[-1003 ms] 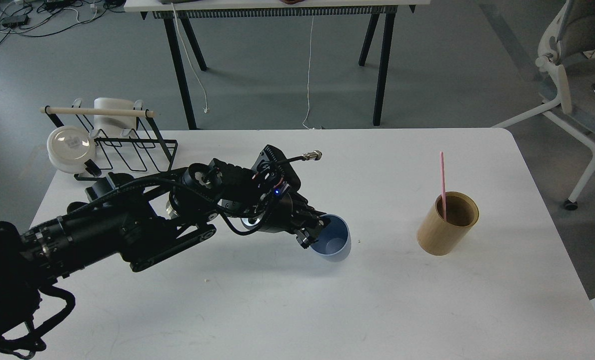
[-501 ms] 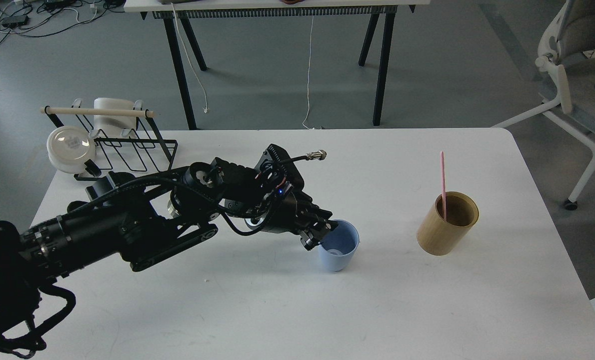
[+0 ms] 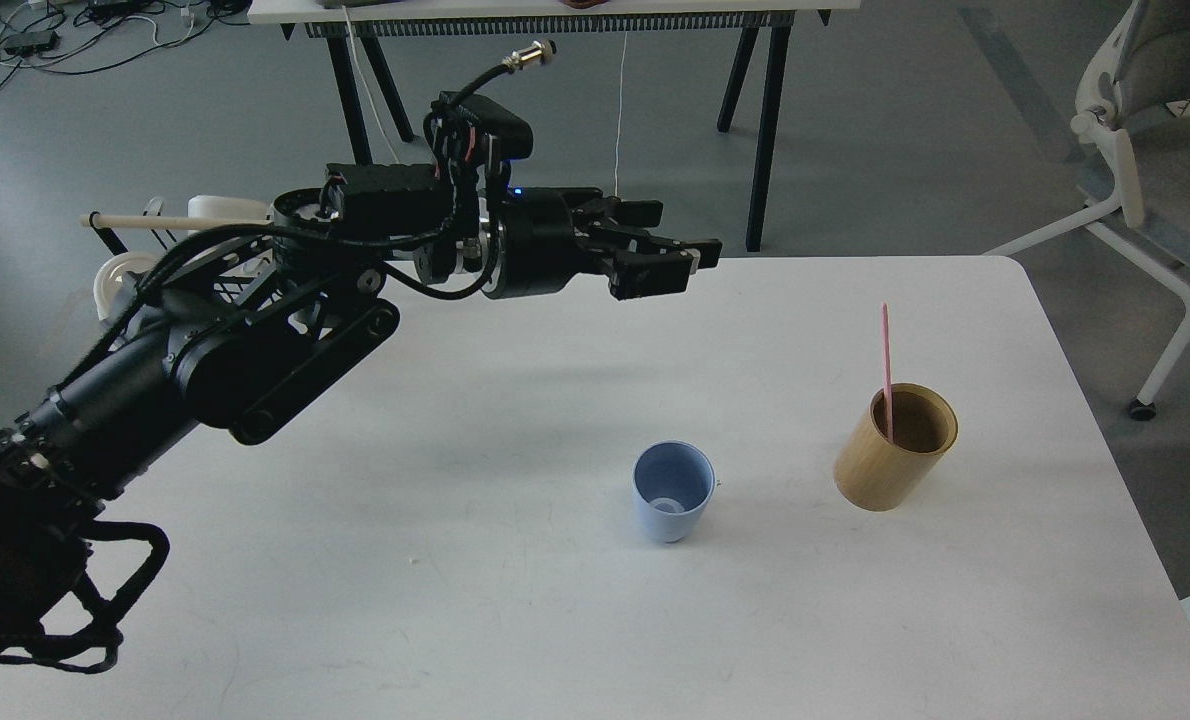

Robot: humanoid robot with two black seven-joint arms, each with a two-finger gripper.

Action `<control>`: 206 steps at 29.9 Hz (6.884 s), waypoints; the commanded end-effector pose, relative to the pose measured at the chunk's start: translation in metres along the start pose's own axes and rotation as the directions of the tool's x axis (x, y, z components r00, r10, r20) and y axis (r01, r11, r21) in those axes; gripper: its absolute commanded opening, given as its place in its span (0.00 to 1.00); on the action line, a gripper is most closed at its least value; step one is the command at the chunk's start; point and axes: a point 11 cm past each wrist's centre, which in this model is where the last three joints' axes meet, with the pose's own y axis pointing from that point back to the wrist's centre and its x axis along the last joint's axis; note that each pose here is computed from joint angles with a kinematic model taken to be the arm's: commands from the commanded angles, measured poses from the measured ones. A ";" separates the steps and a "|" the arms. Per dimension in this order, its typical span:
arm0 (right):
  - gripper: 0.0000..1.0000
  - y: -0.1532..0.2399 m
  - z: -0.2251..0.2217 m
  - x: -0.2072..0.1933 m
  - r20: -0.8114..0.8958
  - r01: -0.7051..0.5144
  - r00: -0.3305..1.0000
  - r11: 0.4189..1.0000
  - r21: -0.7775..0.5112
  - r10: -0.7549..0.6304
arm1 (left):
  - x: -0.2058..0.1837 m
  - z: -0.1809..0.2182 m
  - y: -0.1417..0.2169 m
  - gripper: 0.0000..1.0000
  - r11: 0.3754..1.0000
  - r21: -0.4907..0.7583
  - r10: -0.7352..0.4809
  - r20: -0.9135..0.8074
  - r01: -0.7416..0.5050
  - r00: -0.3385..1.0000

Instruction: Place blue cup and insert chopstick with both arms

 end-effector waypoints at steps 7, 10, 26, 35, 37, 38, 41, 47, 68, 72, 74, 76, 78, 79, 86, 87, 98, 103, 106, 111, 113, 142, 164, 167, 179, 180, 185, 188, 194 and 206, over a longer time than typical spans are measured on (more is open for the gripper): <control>0.99 -0.004 -0.001 -0.019 -0.029 0.068 0.997 0.997 -0.024 -0.069 | 0.052 -0.041 0.036 0.99 0.949 -0.015 0.268 -0.485 -0.314 0.832; 0.99 -0.004 -0.005 -0.021 -0.095 0.076 0.992 0.996 -0.049 -0.081 | 0.064 -0.070 0.063 0.99 0.896 0.042 0.358 -0.656 -0.442 0.664; 0.99 -0.003 -0.022 -0.086 -0.427 0.272 0.835 0.935 -0.227 -0.347 | 0.041 -0.214 0.200 1.00 0.458 0.599 0.444 -0.794 -0.657 -0.414; 0.98 0.015 0.019 -0.136 -0.670 0.316 0.537 0.858 -0.404 -0.513 | 0.020 -0.220 0.203 1.00 0.447 0.633 0.436 -0.771 -0.632 -0.464; 0.98 0.021 0.027 -0.142 -0.719 0.310 0.448 0.847 -0.432 -0.531 | 0.019 -0.221 0.203 1.00 0.447 0.634 0.436 -0.771 -0.631 -0.465; 0.98 0.024 0.032 -0.145 -0.739 0.309 0.405 0.841 -0.443 -0.538 | 0.019 -0.221 0.203 1.00 0.447 0.634 0.436 -0.771 -0.631 -0.465; 0.98 0.036 0.046 -0.155 -0.785 0.311 0.256 0.817 -0.485 -0.563 | 0.020 -0.220 0.203 1.00 0.447 0.633 0.435 -0.771 -0.633 -0.464; 0.97 0.063 0.073 -0.168 -0.815 0.319 -0.065 0.762 -0.564 -0.576 | 0.020 -0.219 0.199 1.00 0.453 0.626 0.427 -0.777 -0.635 -0.462; 0.61 0.109 0.182 -0.105 -0.527 0.095 -0.650 0.629 -0.772 -0.548 | 0.011 -0.218 0.192 1.00 0.472 0.629 0.428 -0.776 -0.618 -0.463; 0.51 0.113 0.194 -0.107 -0.516 0.103 -0.651 0.610 -0.786 -0.556 | 0.011 -0.219 0.192 1.00 0.469 0.631 0.427 -0.775 -0.618 -0.466; 0.42 0.116 0.198 -0.106 -0.499 0.098 -0.667 0.599 -0.795 -0.554 | 0.011 -0.219 0.192 1.00 0.469 0.631 0.427 -0.775 -0.618 -0.466; 0.38 0.117 0.198 -0.106 -0.493 0.095 -0.672 0.596 -0.797 -0.553 | 0.010 -0.219 0.192 1.00 0.470 0.631 0.428 -0.775 -0.617 -0.465; 0.37 0.117 0.198 -0.104 -0.492 0.090 -0.671 0.598 -0.797 -0.555 | 0.011 -0.219 0.192 1.00 0.468 0.631 0.427 -0.775 -0.619 -0.466; 0.37 0.117 0.198 -0.103 -0.491 0.086 -0.671 0.600 -0.796 -0.556 | 0.011 -0.219 0.193 1.00 0.466 0.631 0.427 -0.775 -0.621 -0.467; 0.22 0.117 0.198 -0.098 -0.482 0.070 -0.671 0.599 -0.798 -0.564 | 0.013 -0.218 0.193 1.00 0.461 0.629 0.423 -0.776 -0.626 -0.468; 0.20 0.116 0.198 -0.098 -0.483 0.071 -0.671 0.599 -0.797 -0.563 | 0.013 -0.218 0.193 1.00 0.461 0.629 0.423 -0.776 -0.626 -0.468; 0.03 0.117 0.194 -0.107 -0.490 0.094 -0.679 0.597 -0.796 -0.547 | 0.013 -0.219 0.196 1.00 0.456 0.632 0.427 -0.773 -0.626 -0.469; 0.04 0.116 0.167 -0.118 -0.493 0.114 -0.714 0.612 -0.783 -0.497 | 0.014 -0.219 0.197 1.00 0.455 0.632 0.428 -0.773 -0.628 -0.468; 0.04 0.113 0.153 -0.128 -0.507 0.138 -0.728 0.625 -0.768 -0.462 | 0.014 -0.219 0.197 1.00 0.455 0.632 0.428 -0.773 -0.628 -0.468; 0.04 0.099 0.112 -0.156 -0.521 0.182 -0.773 0.661 -0.728 -0.361 | 0.013 -0.219 0.196 1.00 0.456 0.631 0.429 -0.773 -0.627 -0.467; 0.04 0.093 0.099 -0.168 -0.521 0.197 -0.790 0.671 -0.715 -0.323 | 0.014 -0.219 0.197 1.00 0.455 0.632 0.430 -0.773 -0.627 -0.467; 0.04 0.139 0.249 -0.262 -0.623 0.446 -0.626 0.440 -0.779 -0.470 | 0.018 -0.218 0.197 1.00 0.456 0.627 0.430 -0.777 -0.632 -0.461; 0.08 0.161 0.285 -0.228 -0.559 0.359 -0.602 0.432 -0.827 -0.570 | 0.016 -0.219 0.197 1.00 0.457 0.629 0.431 -0.775 -0.629 -0.462; 0.15 0.164 0.286 -0.225 -0.558 0.356 -0.593 0.432 -0.829 -0.581 | 0.014 -0.219 0.198 1.00 0.455 0.631 0.432 -0.773 -0.628 -0.464; 0.93 0.122 0.242 -0.250 -0.725 0.460 -0.458 0.560 -0.689 -0.515 | 0.019 -0.220 0.202 1.00 0.446 0.630 0.433 -0.773 -0.636 -0.463; 0.97 0.111 0.229 -0.255 -0.756 0.474 -0.409 0.589 -0.655 -0.511 | 0.019 -0.220 0.202 1.00 0.446 0.630 0.433 -0.773 -0.636 -0.463; 0.98 0.070 0.179 -0.276 -0.836 0.526 -0.156 0.673 -0.521 -0.526 | 0.020 -0.219 0.199 1.00 0.447 0.627 0.429 -0.776 -0.638 -0.462; 0.99 0.048 0.157 -0.278 -0.846 0.523 -0.033 0.713 -0.468 -0.532 | 0.020 -0.218 0.197 1.00 0.452 0.625 0.425 -0.778 -0.637 -0.461; 1.00 0.004 0.111 -0.249 -0.841 0.444 0.268 0.835 -0.326 -0.471 | 0.022 -0.217 0.196 1.00 0.451 0.621 0.422 -0.781 -0.641 -0.460; 1.00 -0.036 0.086 -0.171 -0.470 0.235 0.828 0.951 -0.202 -0.305 | 0.015 -0.214 0.179 1.00 0.447 0.616 0.394 -0.786 -0.648 -0.476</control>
